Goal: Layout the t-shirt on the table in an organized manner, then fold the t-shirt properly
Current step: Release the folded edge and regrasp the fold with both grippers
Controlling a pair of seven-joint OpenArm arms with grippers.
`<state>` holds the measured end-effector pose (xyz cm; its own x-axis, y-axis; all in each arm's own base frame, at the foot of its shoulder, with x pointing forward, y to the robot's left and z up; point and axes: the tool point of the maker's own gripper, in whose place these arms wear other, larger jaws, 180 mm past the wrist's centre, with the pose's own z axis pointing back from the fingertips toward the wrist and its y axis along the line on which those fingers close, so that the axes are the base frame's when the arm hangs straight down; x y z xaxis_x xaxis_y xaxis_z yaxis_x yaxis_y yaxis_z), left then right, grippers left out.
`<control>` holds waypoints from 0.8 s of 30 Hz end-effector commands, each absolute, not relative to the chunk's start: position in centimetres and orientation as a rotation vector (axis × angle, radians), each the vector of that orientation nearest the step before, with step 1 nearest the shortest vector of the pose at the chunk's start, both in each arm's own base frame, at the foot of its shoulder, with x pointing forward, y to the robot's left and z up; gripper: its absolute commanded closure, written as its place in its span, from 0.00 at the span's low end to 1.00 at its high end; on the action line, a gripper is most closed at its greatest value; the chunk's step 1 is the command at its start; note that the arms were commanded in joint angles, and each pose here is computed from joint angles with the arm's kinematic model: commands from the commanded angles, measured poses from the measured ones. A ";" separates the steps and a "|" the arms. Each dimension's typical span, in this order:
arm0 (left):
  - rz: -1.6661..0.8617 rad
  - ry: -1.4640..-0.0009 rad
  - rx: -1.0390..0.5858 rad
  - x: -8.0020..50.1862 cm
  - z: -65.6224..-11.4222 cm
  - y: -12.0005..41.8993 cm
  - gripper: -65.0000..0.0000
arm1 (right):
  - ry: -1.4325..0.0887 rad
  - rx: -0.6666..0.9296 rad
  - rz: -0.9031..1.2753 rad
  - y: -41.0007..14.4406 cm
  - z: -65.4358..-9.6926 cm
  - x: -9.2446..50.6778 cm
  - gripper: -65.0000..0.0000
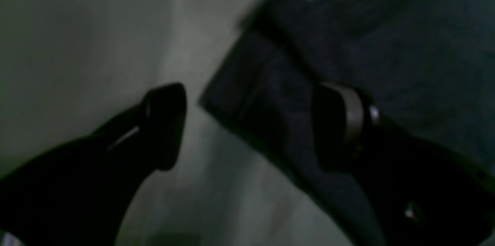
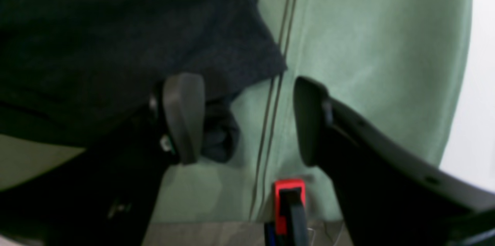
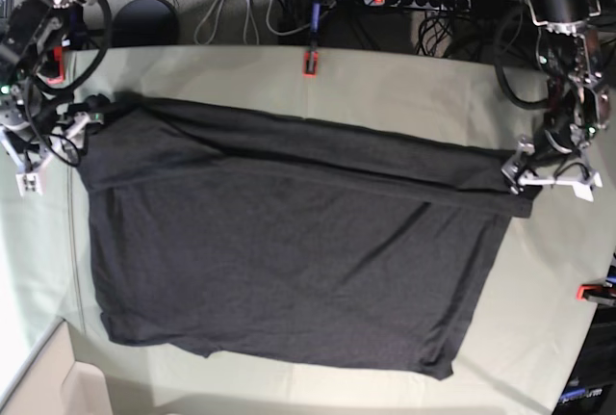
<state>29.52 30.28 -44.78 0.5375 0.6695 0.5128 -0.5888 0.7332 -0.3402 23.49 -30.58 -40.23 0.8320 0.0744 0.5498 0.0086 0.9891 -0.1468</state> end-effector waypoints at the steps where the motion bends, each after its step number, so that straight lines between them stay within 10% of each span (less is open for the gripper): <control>1: 0.748 -0.726 -0.123 30.9 -43.4 31.3 0.24 | -0.638 -0.150 0.038 -30.6 -39.2 24.3 0.43; 12: 0.693 -0.703 -0.088 30.9 -46.1 29.9 0.26 | -0.596 -0.145 0.038 -30.4 -40.2 22.6 0.43; 24: 0.691 -0.765 -0.064 31.4 -45.7 30.3 0.94 | -0.568 -0.194 -0.044 -32.9 -40.3 19.3 0.43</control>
<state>30.74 29.54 -46.65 0.5304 0.6107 0.5880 -0.5610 0.7728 -0.2966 18.97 -32.51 -40.90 0.8540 0.0017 0.5203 0.0958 0.9824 -0.1603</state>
